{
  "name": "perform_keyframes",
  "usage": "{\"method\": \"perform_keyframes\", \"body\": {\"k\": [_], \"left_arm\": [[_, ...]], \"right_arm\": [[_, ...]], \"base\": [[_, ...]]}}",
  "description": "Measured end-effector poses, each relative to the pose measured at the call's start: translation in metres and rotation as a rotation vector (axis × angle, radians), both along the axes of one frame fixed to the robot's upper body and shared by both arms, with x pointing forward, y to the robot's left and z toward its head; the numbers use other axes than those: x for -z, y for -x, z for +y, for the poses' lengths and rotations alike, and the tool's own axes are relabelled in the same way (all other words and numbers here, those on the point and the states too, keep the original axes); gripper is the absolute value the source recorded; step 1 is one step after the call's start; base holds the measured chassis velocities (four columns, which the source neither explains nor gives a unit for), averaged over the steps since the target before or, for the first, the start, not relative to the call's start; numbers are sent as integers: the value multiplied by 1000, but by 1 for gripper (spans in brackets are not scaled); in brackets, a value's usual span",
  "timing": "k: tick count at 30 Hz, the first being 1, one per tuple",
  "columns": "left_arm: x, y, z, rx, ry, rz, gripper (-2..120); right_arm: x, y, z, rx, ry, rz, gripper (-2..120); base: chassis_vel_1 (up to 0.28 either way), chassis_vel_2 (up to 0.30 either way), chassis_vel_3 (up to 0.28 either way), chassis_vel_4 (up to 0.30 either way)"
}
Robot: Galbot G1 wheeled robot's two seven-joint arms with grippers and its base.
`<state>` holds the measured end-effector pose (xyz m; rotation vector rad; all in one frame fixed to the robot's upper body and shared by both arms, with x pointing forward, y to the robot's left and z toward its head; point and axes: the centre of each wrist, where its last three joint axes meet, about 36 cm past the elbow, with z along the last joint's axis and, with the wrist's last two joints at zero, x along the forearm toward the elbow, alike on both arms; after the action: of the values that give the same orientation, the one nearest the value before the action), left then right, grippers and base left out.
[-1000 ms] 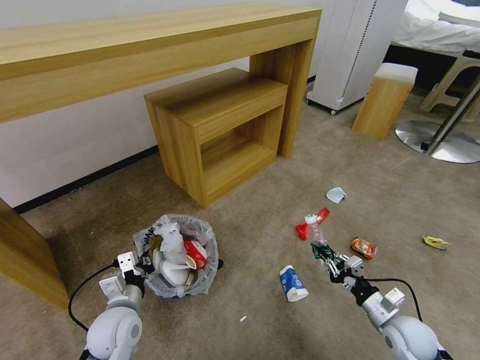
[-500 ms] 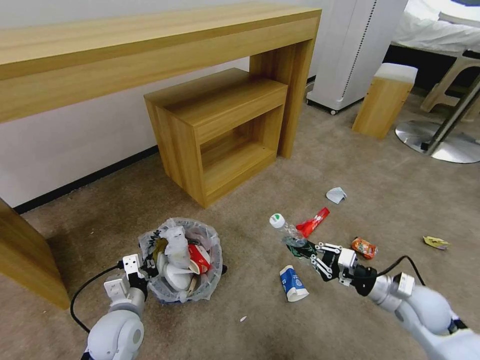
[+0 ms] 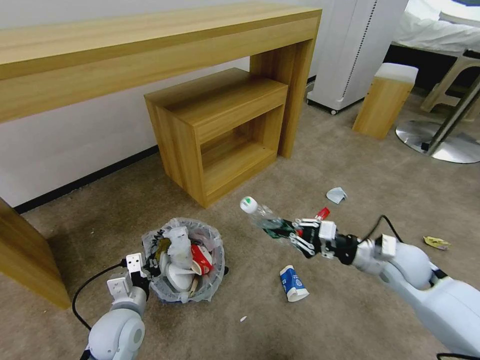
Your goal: Pick up the trash bin and place the garbage on the floor into it.
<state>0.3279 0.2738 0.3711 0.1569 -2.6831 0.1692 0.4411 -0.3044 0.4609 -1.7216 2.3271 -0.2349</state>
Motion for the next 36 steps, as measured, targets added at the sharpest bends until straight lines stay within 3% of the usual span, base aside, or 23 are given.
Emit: {"method": "perform_keyframes", "body": {"k": [2, 5, 25, 36], "left_arm": [[-7, -3, 1, 7, 16, 26, 0], [-15, -3, 1, 9, 41, 46, 0], [-96, -7, 9, 84, 234, 175, 0], [-108, -15, 16, 102, 259, 205, 0]], "right_arm": [[-6, -14, 27, -67, -16, 11, 8], [-10, -20, 34, -81, -18, 1, 8], [-22, -30, 52, -128, -17, -12, 8], [-20, -32, 77, -177, -39, 15, 8]], "base": [[0, 0, 0, 0], [0, 0, 0, 0], [0, 0, 0, 0], [0, 0, 0, 0]]}}
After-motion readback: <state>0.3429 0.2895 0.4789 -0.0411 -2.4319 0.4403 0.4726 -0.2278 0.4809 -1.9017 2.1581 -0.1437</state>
